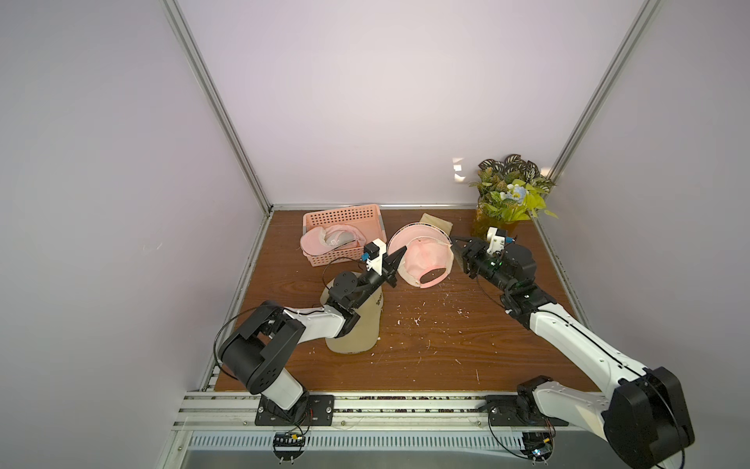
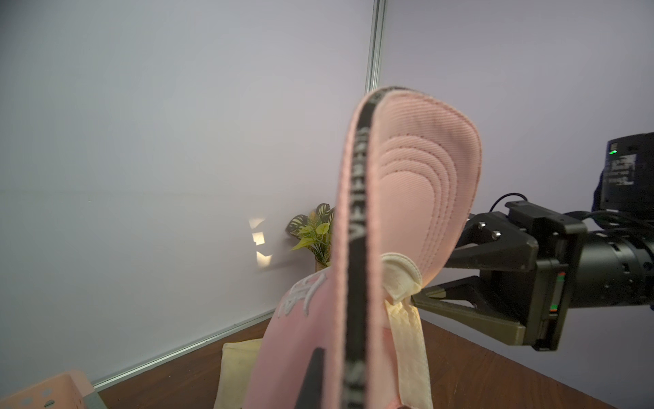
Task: Turn the baseball cap inside out
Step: Place the baseball cap at the center of the board.
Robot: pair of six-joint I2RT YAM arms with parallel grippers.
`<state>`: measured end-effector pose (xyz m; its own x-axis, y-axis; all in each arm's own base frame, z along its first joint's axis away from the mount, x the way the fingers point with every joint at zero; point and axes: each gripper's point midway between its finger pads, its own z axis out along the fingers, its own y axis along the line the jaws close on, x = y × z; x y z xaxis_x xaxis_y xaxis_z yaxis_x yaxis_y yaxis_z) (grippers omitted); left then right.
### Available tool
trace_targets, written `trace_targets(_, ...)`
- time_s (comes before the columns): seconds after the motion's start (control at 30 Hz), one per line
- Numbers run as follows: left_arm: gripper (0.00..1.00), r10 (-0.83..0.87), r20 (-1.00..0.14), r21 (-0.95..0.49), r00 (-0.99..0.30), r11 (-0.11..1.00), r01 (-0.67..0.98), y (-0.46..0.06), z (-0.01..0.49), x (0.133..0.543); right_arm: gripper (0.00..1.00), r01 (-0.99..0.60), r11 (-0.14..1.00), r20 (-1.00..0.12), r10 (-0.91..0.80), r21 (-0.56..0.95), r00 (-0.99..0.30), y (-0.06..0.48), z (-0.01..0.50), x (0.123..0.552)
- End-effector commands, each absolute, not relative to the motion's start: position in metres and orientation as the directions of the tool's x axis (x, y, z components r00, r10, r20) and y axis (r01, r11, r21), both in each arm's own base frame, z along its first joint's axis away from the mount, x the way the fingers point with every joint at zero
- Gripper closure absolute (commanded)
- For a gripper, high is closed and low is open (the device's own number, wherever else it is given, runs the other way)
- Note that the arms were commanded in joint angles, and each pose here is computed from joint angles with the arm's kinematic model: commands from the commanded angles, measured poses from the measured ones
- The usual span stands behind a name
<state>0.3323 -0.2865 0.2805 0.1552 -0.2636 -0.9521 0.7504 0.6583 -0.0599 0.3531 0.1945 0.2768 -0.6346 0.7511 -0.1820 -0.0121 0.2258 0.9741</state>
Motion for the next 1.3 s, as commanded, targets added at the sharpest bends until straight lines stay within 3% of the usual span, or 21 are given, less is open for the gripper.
trace_targets(0.0,1.0,-0.294,-0.932,-0.01,0.211,0.604,0.797,-0.303,0.305,0.319,0.59,-0.106,0.219,-0.231,0.691,0.97,-0.685,0.212,0.299,0.347)
trace_targets(0.23,1.0,-0.278,-0.939,0.007,0.201,0.57,0.822,-0.312,0.305,0.314,0.67,-0.115,0.223,-0.238,0.671,0.968,-0.702,0.22,0.295,0.35)
trace_targets(0.53,0.97,-0.284,-0.943,0.003,0.171,0.51,0.86,-0.319,0.305,0.302,1.0,-0.108,0.235,-0.241,0.668,0.966,-0.705,0.222,0.286,0.354)
trace_targets(0.6,1.0,-0.285,-0.944,-0.009,0.163,0.519,0.854,-0.318,0.305,0.303,1.0,-0.104,0.236,-0.239,0.668,0.966,-0.705,0.222,0.284,0.354)
trace_targets(0.7,1.0,-0.287,-0.944,-0.01,0.164,0.523,0.852,-0.317,0.307,0.304,0.86,-0.102,0.236,-0.236,0.658,0.966,-0.715,0.225,0.284,0.354)
trace_targets(0.77,1.0,-0.289,-0.943,-0.011,0.167,0.526,0.85,-0.317,0.308,0.305,0.69,-0.104,0.228,-0.231,0.648,0.968,-0.725,0.228,0.284,0.352)
trace_targets(0.87,1.0,-0.288,-0.942,-0.008,0.17,0.527,0.85,-0.318,0.309,0.307,0.54,-0.111,0.217,-0.227,0.635,0.97,-0.739,0.233,0.288,0.351)
trace_targets(1.1,1.0,-0.289,-0.943,-0.018,0.163,0.535,0.845,-0.32,0.307,0.31,0.46,-0.118,0.188,-0.21,0.614,0.975,-0.761,0.244,0.291,0.348)
trace_targets(1.27,1.0,-0.283,-0.944,-0.01,0.17,0.539,0.842,-0.321,0.306,0.31,0.49,-0.117,0.158,-0.189,0.596,0.981,-0.781,0.253,0.29,0.347)
